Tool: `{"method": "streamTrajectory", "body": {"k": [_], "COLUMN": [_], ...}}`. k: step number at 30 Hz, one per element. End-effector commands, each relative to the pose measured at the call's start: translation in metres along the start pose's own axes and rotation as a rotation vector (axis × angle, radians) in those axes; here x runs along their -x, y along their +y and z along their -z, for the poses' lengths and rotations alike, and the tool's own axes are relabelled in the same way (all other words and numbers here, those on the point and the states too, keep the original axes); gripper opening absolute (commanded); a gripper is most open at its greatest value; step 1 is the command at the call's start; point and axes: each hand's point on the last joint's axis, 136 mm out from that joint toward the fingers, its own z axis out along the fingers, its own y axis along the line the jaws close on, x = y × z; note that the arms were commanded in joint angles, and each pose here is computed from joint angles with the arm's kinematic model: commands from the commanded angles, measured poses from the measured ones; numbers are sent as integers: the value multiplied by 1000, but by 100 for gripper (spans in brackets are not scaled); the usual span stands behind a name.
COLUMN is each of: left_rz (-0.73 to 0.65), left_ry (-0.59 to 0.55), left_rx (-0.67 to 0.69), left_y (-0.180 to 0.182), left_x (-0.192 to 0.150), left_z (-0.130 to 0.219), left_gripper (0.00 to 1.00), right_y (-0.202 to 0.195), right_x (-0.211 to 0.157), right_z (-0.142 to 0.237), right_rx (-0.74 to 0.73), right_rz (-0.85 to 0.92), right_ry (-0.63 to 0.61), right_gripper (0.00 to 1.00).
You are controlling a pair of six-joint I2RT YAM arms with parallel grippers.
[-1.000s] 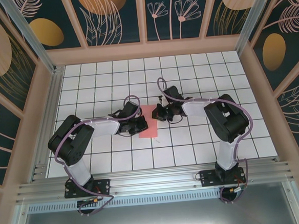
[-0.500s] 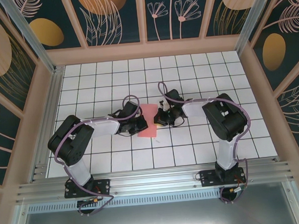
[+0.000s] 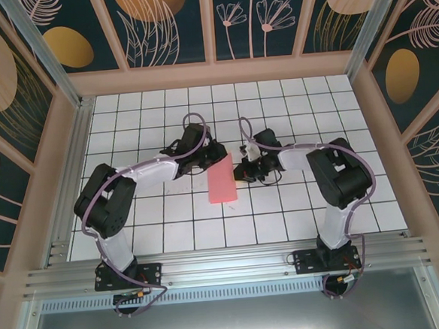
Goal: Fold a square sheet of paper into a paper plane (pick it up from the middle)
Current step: Fold the square sheet of paper in half at the center of the table.
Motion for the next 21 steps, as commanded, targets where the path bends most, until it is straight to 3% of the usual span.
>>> {"method": "streamTrajectory", "body": {"k": [1,8,21], "left_rz": [10,-16,-33], "left_ry": [27,95,105], "left_rx": [-6,-31,138], "left_y": [1,-1,42], "left_x": [1,-3,-3], "left_z": [-15,-41,-71], "left_gripper": [13,13,10], "right_y": [27,-1,1], "right_x": [8,-6,-6], "right_z": [21,38,34], "right_rx": [30,-112,-102], "right_rz": [77,-90,-133], "right_ry": [-60,-151,-157], "right_gripper": [7,7,7]}}
